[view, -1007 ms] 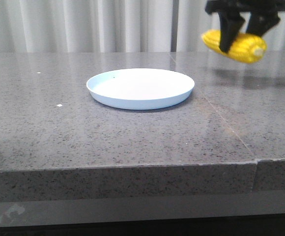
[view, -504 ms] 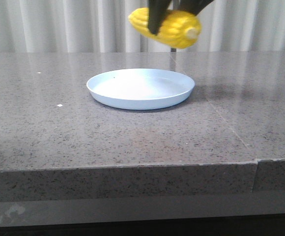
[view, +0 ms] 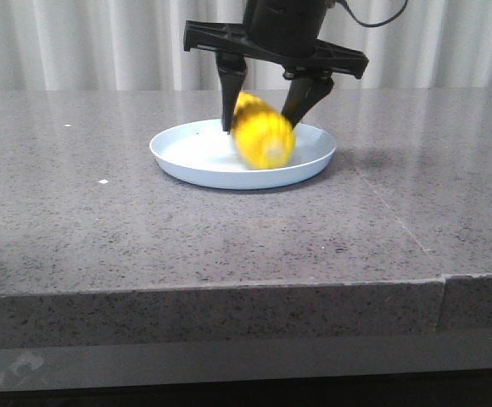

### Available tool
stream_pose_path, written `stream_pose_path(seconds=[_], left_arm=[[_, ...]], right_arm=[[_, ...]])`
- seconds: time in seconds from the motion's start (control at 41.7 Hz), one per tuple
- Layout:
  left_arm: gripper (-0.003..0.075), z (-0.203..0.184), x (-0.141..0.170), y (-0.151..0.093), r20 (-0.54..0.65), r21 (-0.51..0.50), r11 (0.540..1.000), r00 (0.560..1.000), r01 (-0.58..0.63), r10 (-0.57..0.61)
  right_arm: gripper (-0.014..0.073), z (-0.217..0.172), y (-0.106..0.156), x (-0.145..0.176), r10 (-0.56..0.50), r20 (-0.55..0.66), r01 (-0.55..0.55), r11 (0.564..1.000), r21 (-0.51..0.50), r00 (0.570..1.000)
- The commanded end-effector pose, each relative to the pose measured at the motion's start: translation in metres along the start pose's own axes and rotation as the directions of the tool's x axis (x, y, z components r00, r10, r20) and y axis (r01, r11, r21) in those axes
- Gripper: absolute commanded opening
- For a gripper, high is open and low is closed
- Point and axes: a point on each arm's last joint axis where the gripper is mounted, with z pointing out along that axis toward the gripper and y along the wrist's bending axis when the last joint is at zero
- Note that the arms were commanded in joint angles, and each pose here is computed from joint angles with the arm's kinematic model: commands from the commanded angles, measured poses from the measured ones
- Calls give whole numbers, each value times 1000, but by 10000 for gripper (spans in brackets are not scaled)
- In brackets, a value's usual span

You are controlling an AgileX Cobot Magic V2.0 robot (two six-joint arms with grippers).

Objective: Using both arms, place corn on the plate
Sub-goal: 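Lower the corn onto the plate and open the right gripper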

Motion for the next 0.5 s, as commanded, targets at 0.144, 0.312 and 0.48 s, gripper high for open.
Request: stream_pose_path(seconds=[0.144,0.312,0.48], left_arm=[[472,-7,-13,-1,103,5,1000,995,12,-12],[472,-7,-13,-1,103,5,1000,995,12,-12],[472,-7,-13,-1,103,5,1000,995,12,-12]], right_arm=[[625,-58,9,-12,-22,169,36,996,-78,985],[624,-110,9,-8,-169,269,194,979,-69,948],[624,-168,-3,19,-297,344,321,947,-13,891]])
